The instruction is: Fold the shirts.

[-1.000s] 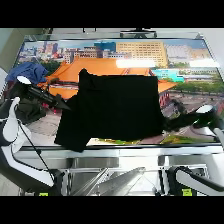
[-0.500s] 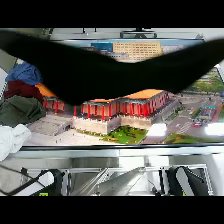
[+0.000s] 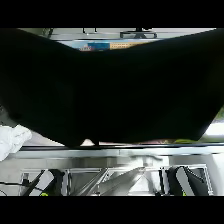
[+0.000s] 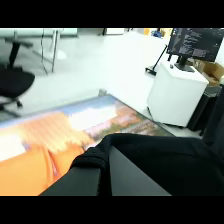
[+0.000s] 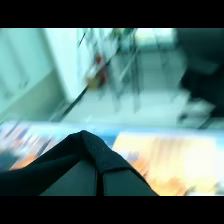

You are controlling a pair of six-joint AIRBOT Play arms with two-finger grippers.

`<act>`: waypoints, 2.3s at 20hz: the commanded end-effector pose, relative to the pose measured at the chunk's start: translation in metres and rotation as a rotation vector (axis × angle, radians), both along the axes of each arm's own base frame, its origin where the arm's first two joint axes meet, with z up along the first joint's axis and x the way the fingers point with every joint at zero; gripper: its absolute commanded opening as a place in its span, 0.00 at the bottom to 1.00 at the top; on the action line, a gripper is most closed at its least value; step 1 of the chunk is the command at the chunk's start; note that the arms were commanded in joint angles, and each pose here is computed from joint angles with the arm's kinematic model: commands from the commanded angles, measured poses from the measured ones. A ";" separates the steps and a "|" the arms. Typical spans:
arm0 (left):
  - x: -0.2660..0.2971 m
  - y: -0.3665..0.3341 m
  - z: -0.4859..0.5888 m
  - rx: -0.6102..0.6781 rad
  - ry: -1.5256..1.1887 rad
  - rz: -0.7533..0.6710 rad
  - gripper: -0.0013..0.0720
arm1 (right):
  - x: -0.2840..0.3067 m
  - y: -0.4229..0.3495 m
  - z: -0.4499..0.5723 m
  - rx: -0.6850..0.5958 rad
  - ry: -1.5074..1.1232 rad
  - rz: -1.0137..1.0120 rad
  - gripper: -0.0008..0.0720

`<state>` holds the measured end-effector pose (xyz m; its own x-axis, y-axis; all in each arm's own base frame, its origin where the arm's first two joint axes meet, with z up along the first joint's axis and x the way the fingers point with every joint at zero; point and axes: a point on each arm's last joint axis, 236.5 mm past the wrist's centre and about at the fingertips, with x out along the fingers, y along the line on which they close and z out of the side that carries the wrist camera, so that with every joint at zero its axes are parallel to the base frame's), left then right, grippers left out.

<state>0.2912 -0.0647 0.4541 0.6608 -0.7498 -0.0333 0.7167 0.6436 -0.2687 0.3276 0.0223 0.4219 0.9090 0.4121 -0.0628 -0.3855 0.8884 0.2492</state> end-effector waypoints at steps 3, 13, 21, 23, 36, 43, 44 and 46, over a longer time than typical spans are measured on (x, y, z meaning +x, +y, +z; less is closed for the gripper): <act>0.113 -0.015 -0.202 0.072 0.480 -0.043 0.05 | 0.097 0.013 -0.187 0.168 0.427 0.089 0.04; 0.275 -0.015 -0.460 0.134 0.849 -0.031 0.04 | 0.221 -0.025 -0.447 0.515 0.657 -0.006 0.04; 0.285 -0.001 -0.495 0.168 0.908 -0.012 0.04 | 0.251 -0.045 -0.468 0.502 0.644 0.038 0.04; 0.275 0.012 -0.507 0.220 0.960 0.005 0.04 | 0.242 -0.056 -0.470 0.486 0.669 0.052 0.04; 0.248 0.010 -0.530 0.340 1.061 -0.032 0.04 | 0.195 -0.056 -0.523 0.232 0.854 0.134 0.04; 0.226 0.007 -0.515 0.347 1.160 -0.084 0.44 | 0.197 -0.065 -0.489 0.207 0.821 0.142 0.43; 0.222 0.011 -0.502 0.343 1.176 -0.089 0.44 | 0.194 -0.072 -0.479 0.177 0.831 0.125 0.43; 0.211 0.020 -0.482 0.336 1.199 -0.087 0.44 | 0.179 -0.092 -0.461 0.094 0.881 0.064 0.61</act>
